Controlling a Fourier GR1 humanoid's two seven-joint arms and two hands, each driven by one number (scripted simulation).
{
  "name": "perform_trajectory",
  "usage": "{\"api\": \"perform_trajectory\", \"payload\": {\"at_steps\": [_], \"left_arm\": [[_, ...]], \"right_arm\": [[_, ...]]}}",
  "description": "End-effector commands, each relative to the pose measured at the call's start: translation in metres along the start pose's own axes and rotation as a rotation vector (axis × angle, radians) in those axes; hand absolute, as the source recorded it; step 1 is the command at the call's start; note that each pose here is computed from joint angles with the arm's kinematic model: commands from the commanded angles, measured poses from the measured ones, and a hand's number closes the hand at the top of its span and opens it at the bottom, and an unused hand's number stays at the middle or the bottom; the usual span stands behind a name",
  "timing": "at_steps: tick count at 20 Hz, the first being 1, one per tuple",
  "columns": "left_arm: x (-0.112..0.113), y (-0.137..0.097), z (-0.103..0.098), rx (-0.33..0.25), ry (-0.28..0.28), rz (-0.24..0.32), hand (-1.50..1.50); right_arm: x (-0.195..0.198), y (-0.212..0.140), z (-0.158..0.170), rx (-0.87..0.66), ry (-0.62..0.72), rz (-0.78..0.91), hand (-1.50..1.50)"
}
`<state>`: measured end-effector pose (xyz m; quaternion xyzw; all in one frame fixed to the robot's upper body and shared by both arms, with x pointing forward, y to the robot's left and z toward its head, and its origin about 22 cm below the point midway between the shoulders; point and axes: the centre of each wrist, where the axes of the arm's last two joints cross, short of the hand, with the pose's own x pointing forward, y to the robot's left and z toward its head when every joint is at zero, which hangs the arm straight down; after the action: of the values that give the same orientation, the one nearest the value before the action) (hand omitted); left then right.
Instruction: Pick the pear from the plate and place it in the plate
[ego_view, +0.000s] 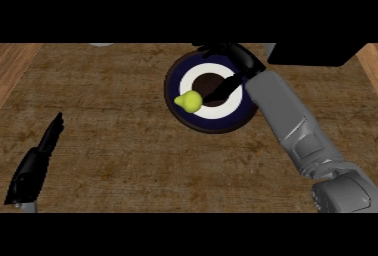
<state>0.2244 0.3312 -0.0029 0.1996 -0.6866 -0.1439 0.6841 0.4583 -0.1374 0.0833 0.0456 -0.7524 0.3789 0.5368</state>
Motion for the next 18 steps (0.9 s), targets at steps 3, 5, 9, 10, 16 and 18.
{"api": "perform_trajectory", "payload": {"at_steps": [3, 5, 9, 10, 16, 18], "left_arm": [[0.008, 0.006, -0.009, 0.008, -0.001, -0.011, 0.0], [0.001, -0.002, -0.01, -0.013, -0.019, 0.007, 0.0], [0.004, -0.013, -0.013, -0.012, -0.015, 0.012, 0.0], [0.003, -0.002, -0.009, 0.003, -0.034, -0.007, 0.0], [0.02, -0.005, -0.017, -0.028, -0.055, 0.003, 0.0], [0.018, -0.004, -0.012, -0.036, -0.066, 0.006, 0.0]], "right_arm": [[-0.005, -0.029, 0.012, -0.205, -0.015, -0.206, -1.5], [-0.007, -0.034, 0.016, -0.283, 0.022, -0.243, -1.5], [-0.015, -0.073, 0.04, -0.353, 0.055, -0.34, -1.5], [-0.017, -0.096, 0.056, -0.38, 0.022, -0.4, -1.5], [-0.045, -0.116, 0.104, -0.438, -0.051, -0.488, -1.5], [-0.051, -0.13, 0.127, -0.452, -0.073, -0.462, -1.5]]}}
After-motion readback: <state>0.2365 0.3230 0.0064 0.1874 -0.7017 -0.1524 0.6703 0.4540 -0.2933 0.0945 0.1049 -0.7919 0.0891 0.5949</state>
